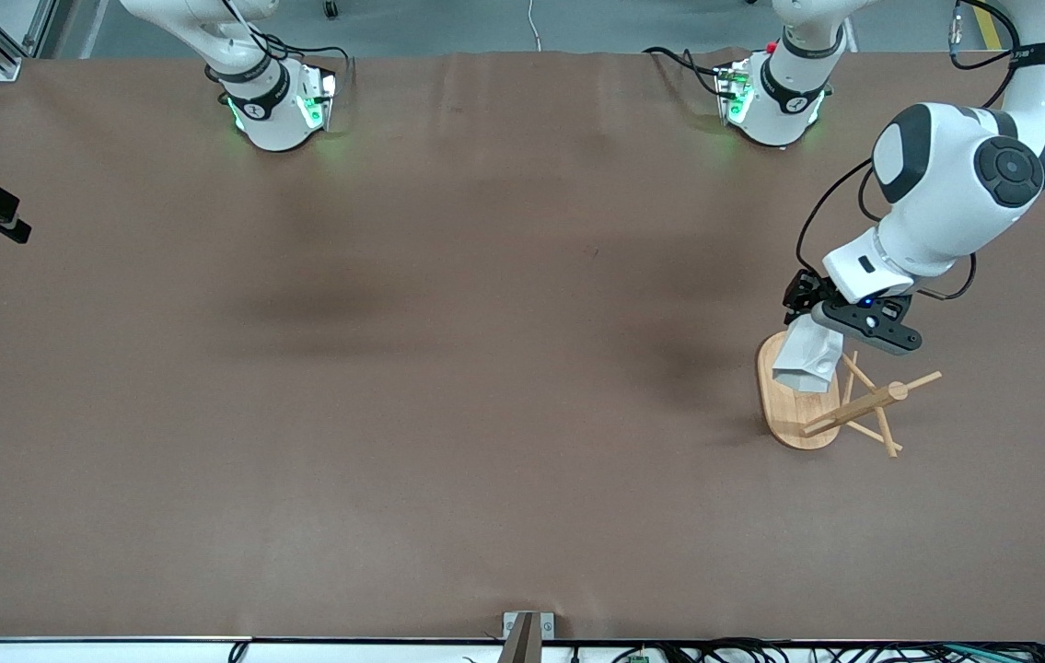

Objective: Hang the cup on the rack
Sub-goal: 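Lower the cup with the left gripper, threading its handle onto a peg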

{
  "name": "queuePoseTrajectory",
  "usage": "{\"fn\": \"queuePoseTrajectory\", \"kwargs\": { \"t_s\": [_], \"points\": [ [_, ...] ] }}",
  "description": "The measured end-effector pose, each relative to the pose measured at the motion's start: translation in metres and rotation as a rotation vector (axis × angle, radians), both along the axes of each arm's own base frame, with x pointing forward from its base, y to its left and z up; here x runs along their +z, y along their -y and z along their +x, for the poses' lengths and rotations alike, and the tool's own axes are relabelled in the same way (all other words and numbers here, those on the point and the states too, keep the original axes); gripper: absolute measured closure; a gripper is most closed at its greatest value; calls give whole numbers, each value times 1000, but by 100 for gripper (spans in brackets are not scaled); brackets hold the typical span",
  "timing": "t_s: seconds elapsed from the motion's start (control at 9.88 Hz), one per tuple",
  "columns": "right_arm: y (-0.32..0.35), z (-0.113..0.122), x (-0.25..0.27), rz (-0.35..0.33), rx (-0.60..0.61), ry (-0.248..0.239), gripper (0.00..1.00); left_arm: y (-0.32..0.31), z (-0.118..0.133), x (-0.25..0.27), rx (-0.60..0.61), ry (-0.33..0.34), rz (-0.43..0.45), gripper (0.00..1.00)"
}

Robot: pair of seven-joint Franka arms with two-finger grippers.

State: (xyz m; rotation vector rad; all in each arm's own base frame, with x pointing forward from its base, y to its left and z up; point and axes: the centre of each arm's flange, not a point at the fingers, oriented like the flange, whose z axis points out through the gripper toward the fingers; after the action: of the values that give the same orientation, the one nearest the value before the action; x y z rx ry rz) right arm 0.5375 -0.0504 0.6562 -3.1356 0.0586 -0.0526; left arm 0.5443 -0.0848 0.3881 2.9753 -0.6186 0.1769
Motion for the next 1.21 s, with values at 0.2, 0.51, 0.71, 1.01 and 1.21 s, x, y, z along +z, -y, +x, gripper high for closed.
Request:
{"fn": "queuePoseTrajectory", "kwargs": {
  "t_s": [0.2,0.51,0.71,1.01,1.21],
  "points": [
    [0,0,0,0,-2,0,0,-17,4,-1,-18,3,0,32],
    [-4,0,0,0,-8,0,0,-27,11,-5,-18,1,-12,32],
    [-10,1,0,1,-7,0,0,-28,17,-7,-15,0,-23,32],
    [-10,1,0,1,-8,1,0,-32,25,-13,-9,-8,-42,32],
    [-10,1,0,1,-8,1,0,-33,28,-14,-8,-8,-47,30]
  ]
}}
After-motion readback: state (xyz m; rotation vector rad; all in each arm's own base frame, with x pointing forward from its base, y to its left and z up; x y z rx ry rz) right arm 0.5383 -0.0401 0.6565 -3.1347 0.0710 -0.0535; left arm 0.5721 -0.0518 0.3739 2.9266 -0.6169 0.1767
